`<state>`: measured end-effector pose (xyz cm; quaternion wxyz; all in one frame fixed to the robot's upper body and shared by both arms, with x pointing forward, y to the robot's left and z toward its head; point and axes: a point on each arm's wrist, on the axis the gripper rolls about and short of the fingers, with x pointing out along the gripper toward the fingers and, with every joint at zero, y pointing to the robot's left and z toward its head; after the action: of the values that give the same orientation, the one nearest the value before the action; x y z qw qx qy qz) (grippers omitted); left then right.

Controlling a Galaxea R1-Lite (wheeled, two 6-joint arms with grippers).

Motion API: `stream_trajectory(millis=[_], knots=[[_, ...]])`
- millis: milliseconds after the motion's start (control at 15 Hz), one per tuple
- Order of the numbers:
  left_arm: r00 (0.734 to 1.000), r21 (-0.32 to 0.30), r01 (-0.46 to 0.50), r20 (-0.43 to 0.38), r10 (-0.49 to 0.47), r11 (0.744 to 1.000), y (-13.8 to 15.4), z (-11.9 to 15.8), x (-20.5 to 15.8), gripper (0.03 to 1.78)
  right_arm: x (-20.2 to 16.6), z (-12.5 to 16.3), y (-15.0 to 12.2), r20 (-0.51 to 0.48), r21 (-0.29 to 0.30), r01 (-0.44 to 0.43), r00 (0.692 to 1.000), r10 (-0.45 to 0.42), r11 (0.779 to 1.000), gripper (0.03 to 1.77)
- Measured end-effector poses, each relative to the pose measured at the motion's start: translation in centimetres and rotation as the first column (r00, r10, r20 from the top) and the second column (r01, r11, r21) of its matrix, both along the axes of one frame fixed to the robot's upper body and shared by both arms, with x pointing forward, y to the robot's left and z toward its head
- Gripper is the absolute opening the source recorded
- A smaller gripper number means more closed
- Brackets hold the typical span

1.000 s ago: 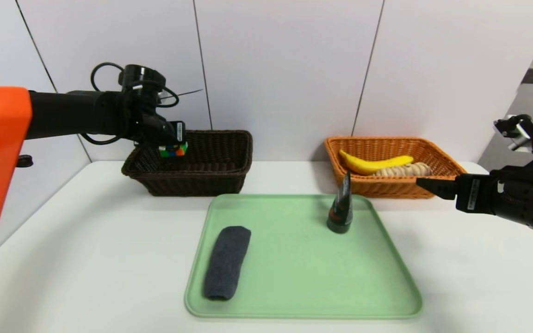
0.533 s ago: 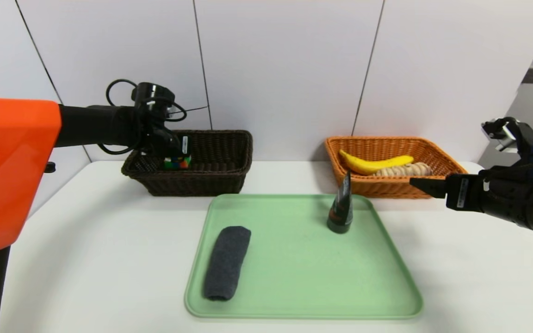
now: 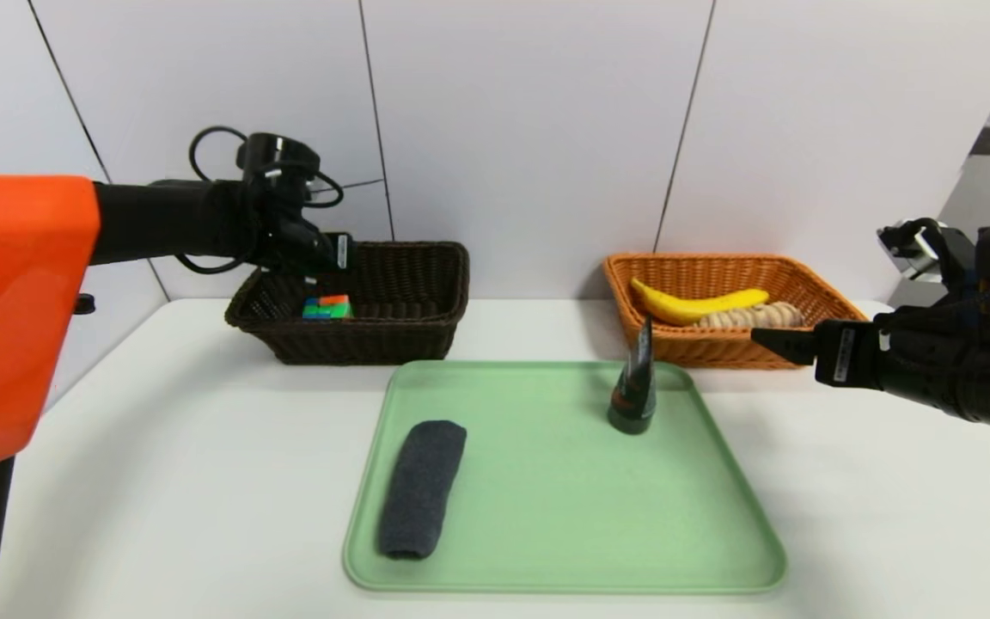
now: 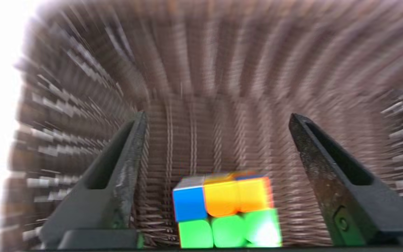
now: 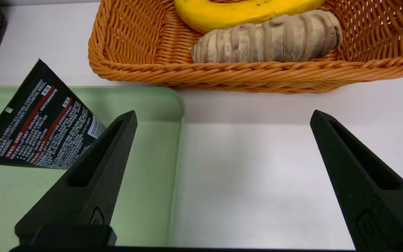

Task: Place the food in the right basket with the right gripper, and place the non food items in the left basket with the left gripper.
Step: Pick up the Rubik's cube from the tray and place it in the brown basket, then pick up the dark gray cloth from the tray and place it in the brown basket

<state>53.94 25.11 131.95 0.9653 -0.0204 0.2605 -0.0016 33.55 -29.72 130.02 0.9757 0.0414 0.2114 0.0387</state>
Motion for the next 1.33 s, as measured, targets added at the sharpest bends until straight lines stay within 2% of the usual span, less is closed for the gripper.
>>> stream_trajectory(millis=[267,400,533,733,867,1067,1133,1333], knots=[[0.982,0.024,0.09,0.163,-0.093,0.996,-2.1,7.3,-4.2,1.56,0.1,-0.3,0.0,-0.013,-0.001,-0.002,1.0,0.002,1.0,1.71],[0.977,0.017,0.14,0.159,-0.141,0.99,-3.5,9.6,-7.3,1.59,0.1,-0.4,0.0,-0.016,-0.001,-0.001,1.0,0.001,1.0,1.71],[0.979,-0.011,0.2,0.049,-0.199,0.98,-5.3,10.5,-11.1,1.62,0.1,-0.5,0.1,-0.019,-0.001,-0.002,1.0,0.002,1.0,1.71],[0.954,-0.078,0.232,-0.177,-0.242,0.97,-7.6,10.2,-16.2,1.64,0.2,-0.7,0.1,-0.027,-0.002,-0.002,1.0,0.002,1.0,1.71],[0.913,-0.062,0.236,-0.327,-0.243,0.97,-8.0,9.3,-18.4,1.66,0.1,-0.8,0.0,-0.031,-0.004,0.0,1.0,0.0,1.0,1.71],[0.82,-0.005,0.248,-0.531,-0.212,0.969,-8.6,7.5,-20.3,1.67,0.1,-0.9,0.1,-0.037,-0.005,0.0,0.999,0.0,1.0,1.71],[0.798,-0.005,0.229,-0.572,-0.19,0.973,-9.0,6.9,-20.5,1.67,0.1,-1.0,0.1,-0.038,-0.006,-0.001,0.999,0.001,1.0,1.71],[0.759,-0.028,0.151,-0.637,-0.134,0.988,-11.4,4.8,-20.7,1.68,0.2,-1.2,0.1,-0.045,-0.008,-0.002,0.999,0.001,1.0,1.71]])
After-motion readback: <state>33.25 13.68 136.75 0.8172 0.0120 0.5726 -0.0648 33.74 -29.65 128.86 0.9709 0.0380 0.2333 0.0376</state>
